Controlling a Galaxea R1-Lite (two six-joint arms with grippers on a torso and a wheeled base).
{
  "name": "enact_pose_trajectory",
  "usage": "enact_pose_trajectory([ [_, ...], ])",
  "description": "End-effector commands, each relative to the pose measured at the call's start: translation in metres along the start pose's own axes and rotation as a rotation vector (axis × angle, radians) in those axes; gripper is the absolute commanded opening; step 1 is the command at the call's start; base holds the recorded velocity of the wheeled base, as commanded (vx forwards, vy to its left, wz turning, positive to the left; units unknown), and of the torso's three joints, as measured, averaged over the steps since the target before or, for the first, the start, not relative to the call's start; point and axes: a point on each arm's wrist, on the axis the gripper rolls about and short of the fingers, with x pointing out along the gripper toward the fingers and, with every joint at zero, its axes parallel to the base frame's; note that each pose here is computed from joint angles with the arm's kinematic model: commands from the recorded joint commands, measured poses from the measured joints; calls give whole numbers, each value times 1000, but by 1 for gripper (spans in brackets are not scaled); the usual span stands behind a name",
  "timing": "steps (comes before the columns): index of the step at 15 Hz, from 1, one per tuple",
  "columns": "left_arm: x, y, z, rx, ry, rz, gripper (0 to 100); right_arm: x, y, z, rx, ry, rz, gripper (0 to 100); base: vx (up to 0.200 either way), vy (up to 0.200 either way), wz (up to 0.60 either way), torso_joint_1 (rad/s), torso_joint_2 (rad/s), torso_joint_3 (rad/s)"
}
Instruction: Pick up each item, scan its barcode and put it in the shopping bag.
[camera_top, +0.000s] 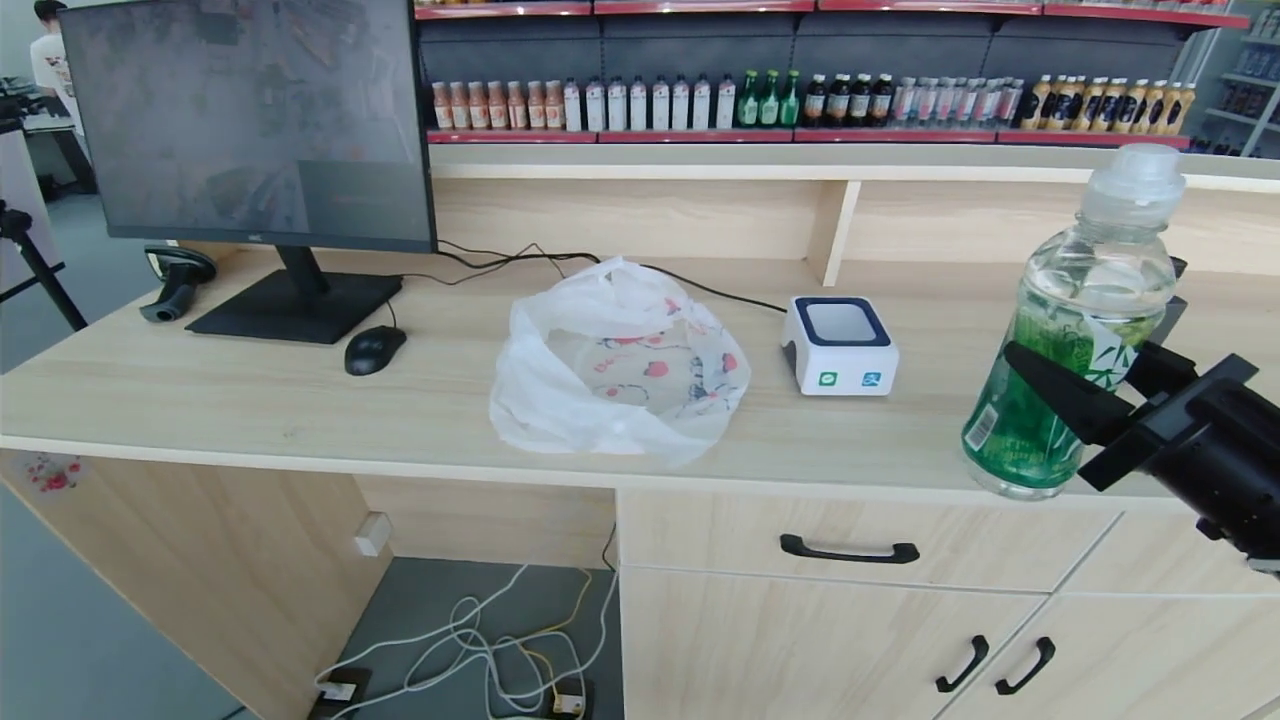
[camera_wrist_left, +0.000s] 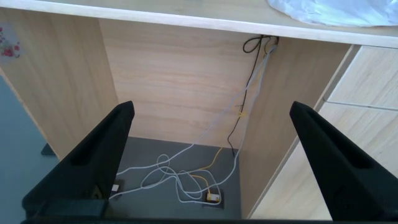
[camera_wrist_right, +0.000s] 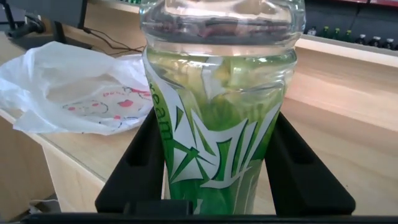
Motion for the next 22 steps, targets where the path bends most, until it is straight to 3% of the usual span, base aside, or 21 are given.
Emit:
enact_pose_trajectory([
  [1,0,0,0,2,-1,-2,100,0,0,1,-1,-4,1,0,0,0,0,0,0,0],
  [5,0,0,0,2,-1,-1,100,2,-1,3,-6,-16,-1,0,0,0,0,0,0,0],
  [10,0,0,0,1,-1,1,100,5,-2,4,-9,-26,-2,0,200,0,0,-5,-1,4],
  [22,0,0,0,-1,-1,-1,100,18,-6,3,-13,-38,-3,0,0,0,50,0,0,1],
])
